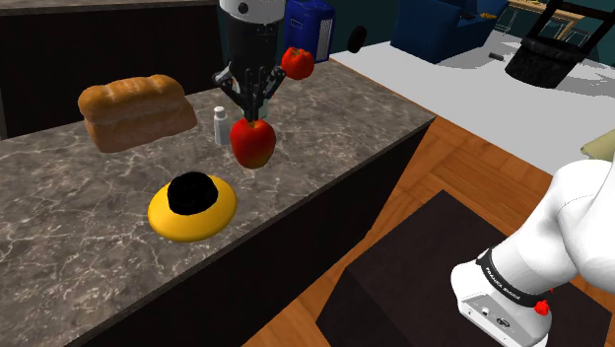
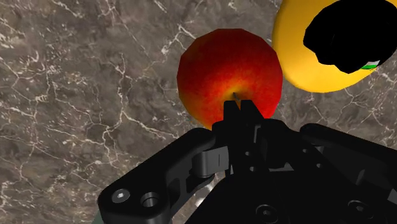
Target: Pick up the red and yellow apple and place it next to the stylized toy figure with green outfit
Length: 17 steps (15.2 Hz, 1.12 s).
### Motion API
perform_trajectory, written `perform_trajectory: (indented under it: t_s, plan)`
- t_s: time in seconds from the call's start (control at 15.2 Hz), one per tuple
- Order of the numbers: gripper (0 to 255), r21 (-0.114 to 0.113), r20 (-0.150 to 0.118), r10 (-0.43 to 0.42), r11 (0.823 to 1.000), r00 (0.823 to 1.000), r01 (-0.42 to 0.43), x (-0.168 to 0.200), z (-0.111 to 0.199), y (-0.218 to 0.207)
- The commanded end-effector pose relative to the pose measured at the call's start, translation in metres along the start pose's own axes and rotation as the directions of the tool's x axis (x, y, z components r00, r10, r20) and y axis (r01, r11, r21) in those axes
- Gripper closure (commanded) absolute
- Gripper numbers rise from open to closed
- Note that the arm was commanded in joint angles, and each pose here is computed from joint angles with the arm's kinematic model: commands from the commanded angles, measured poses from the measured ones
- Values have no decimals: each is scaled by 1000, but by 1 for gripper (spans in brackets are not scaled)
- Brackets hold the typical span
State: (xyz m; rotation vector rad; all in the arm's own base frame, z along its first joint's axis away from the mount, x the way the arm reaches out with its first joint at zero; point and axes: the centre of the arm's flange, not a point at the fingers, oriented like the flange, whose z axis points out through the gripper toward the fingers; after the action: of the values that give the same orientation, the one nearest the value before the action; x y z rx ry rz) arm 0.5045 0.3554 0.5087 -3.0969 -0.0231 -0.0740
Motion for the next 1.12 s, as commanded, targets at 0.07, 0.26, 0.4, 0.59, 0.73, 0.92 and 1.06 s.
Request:
perform_trajectory:
  t_s: [0.07,0.26,0.4,0.59,0.73,0.92,1.06]
  plan:
    - [255,0,-1,0,1000,1000,0,0,14,1]
    - [255,0,-1,0,1000,1000,0,-1,30,1]
    - [255,0,-1,0,1000,1000,0,-1,41,2]
    - [255,0,-1,0,1000,1000,0,-2,56,3]
    - [255,0,-1,0,1000,1000,0,-2,67,3]
    - [255,0,-1,0,1000,1000,0,-3,80,4]
    - [255,0,-1,0,1000,1000,0,-3,80,4]
